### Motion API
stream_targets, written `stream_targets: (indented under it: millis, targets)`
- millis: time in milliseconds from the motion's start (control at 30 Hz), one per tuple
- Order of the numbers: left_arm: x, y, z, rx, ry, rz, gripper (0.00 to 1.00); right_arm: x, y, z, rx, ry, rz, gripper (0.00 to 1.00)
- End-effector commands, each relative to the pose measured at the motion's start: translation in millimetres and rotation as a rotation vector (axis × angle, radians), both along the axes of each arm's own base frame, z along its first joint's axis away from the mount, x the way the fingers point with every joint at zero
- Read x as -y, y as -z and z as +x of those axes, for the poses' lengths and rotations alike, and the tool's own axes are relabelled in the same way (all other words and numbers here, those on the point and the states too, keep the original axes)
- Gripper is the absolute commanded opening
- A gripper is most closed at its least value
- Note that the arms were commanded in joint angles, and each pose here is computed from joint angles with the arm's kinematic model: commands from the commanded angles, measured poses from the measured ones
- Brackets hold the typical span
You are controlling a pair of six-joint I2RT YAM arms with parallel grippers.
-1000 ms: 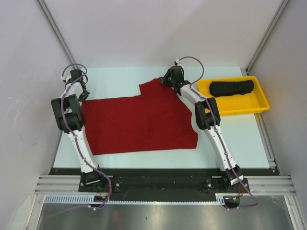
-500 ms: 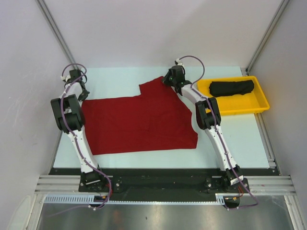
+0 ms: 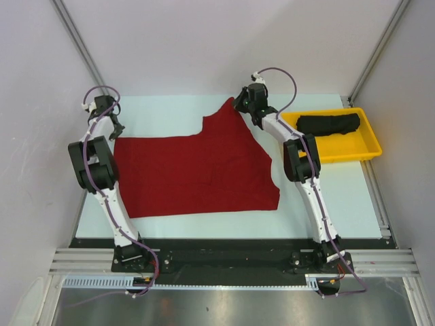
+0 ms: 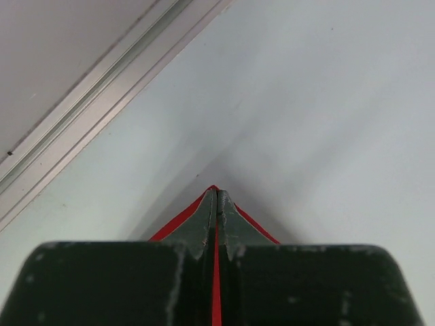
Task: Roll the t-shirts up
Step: Fold the T-shirt at the center of the board.
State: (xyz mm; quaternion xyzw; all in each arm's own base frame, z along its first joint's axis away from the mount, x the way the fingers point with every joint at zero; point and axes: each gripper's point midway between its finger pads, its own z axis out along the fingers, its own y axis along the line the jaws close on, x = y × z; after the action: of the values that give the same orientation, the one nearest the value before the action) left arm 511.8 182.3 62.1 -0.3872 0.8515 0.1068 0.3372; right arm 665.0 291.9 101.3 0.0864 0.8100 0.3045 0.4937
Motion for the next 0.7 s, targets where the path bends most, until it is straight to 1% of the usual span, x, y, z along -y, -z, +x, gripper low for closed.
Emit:
stream_targets:
  millis: [0,33,100,133,167,200,233,267,300,333,367,400,433,467,500,533,567,600,633,667]
  targets:
    - [-2,-35,-5,0.072,0.008,0.022,0.0,7,-78,-3,0.135,-0.006,0.01,0.0]
    - [-2,-37,-6,0.079,0.009,0.023,0.0,9,-71,-8,0.116,-0.005,-0.003,0.0]
    - [-1,-39,-15,0.08,0.008,0.024,0.0,11,-85,-16,0.127,-0.002,-0.025,0.0]
    - [0,-40,-17,0.083,0.008,0.025,0.0,15,-73,-22,0.096,0.002,-0.045,0.0]
    - [0,-41,-20,0.085,0.006,0.024,0.0,20,-86,-28,0.105,0.008,-0.043,0.0]
    - [1,-40,-28,0.074,0.002,0.023,0.0,20,-86,-33,0.1,0.006,-0.046,0.0]
    - [1,-41,-31,0.076,-0.004,0.022,0.0,24,-69,-42,0.063,0.004,-0.064,0.0]
    - [3,-35,-39,0.06,-0.009,0.016,0.0,27,-85,-48,0.079,0.005,-0.061,0.0]
    - [2,-40,-42,0.072,-0.015,0.017,0.0,28,-84,-54,0.067,0.002,-0.067,0.0]
    - [2,-41,-46,0.07,-0.019,0.016,0.0,32,-67,-64,0.025,0.001,-0.08,0.0]
    - [2,-34,-54,0.054,-0.028,0.012,0.0,34,-81,-71,0.039,0.002,-0.071,0.0]
    - [2,-40,-59,0.059,-0.037,0.013,0.0,35,-79,-78,0.029,0.0,-0.068,0.0]
    - [1,-41,-63,0.056,-0.041,0.013,0.0,37,-65,-90,-0.008,-0.005,-0.075,0.0]
    - [2,-37,-70,0.042,-0.044,0.009,0.0,38,-60,-98,-0.021,-0.01,-0.075,0.0]
    - [1,-37,-76,0.035,-0.052,0.013,0.0,39,-76,-106,-0.002,-0.01,-0.062,0.0]
    - [1,-44,-81,0.044,-0.057,0.02,0.0,38,-77,-113,-0.006,-0.013,-0.063,0.0]
    - [0,-39,-90,0.027,-0.065,0.017,0.0,40,-64,-126,-0.041,-0.017,-0.076,0.0]
    - [1,-39,-94,0.026,-0.065,0.017,0.0,41,-74,-134,-0.032,-0.017,-0.074,0.0]
    - [1,-45,-99,0.037,-0.069,0.022,0.0,38,-73,-143,-0.046,-0.022,-0.084,0.0]
    - [1,-39,-108,0.014,-0.076,0.019,0.0,42,-62,-153,-0.081,-0.014,-0.106,0.0]
